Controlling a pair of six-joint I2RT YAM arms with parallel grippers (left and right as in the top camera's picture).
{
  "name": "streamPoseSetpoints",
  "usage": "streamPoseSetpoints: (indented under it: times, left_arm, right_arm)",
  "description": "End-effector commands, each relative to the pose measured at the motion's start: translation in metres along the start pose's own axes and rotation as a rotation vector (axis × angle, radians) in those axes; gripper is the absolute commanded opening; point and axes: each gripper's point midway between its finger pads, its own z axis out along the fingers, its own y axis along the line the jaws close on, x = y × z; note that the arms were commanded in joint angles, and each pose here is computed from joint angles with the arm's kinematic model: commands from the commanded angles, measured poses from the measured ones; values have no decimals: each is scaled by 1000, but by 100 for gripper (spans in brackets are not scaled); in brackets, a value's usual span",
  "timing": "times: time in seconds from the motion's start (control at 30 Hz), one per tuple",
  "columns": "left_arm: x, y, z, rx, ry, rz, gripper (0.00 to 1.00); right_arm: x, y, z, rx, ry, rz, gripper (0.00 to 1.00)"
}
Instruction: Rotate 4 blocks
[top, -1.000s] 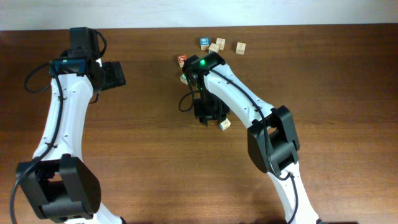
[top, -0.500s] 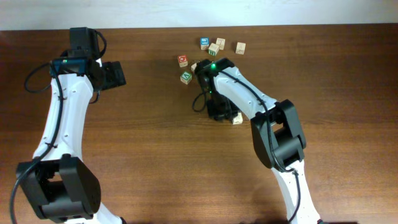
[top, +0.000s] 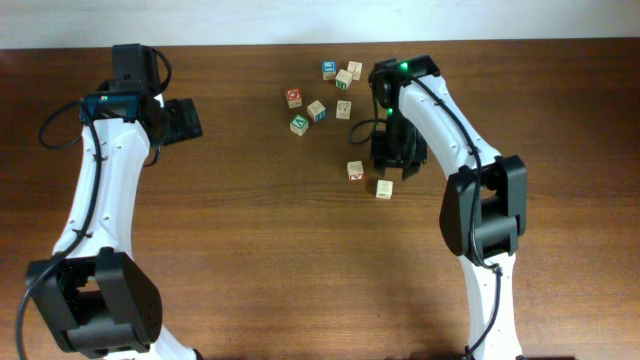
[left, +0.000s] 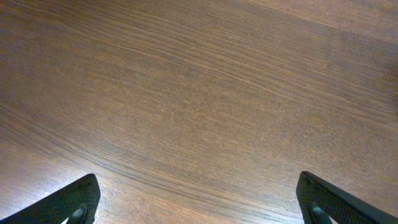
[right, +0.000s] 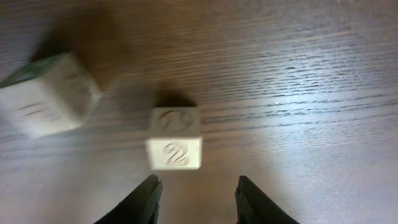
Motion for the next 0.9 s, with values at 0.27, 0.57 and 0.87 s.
streamPoseSetpoints:
  times: [0.27, 0.57, 0.87]
  left_arm:
    - [-5, -2, -2, 9, -12, -15, 99]
    - [-7, -2, -2, 10, -19, -16, 99]
    - [-7, -2, -2, 11, -19, -16, 99]
  right_arm:
    - [-1, 14, 48, -5, -23, 45, 35]
    - [-42, 29, 42, -55, -197, -153, 26]
    - [-47, 38, 36, -88, -219, -224, 27]
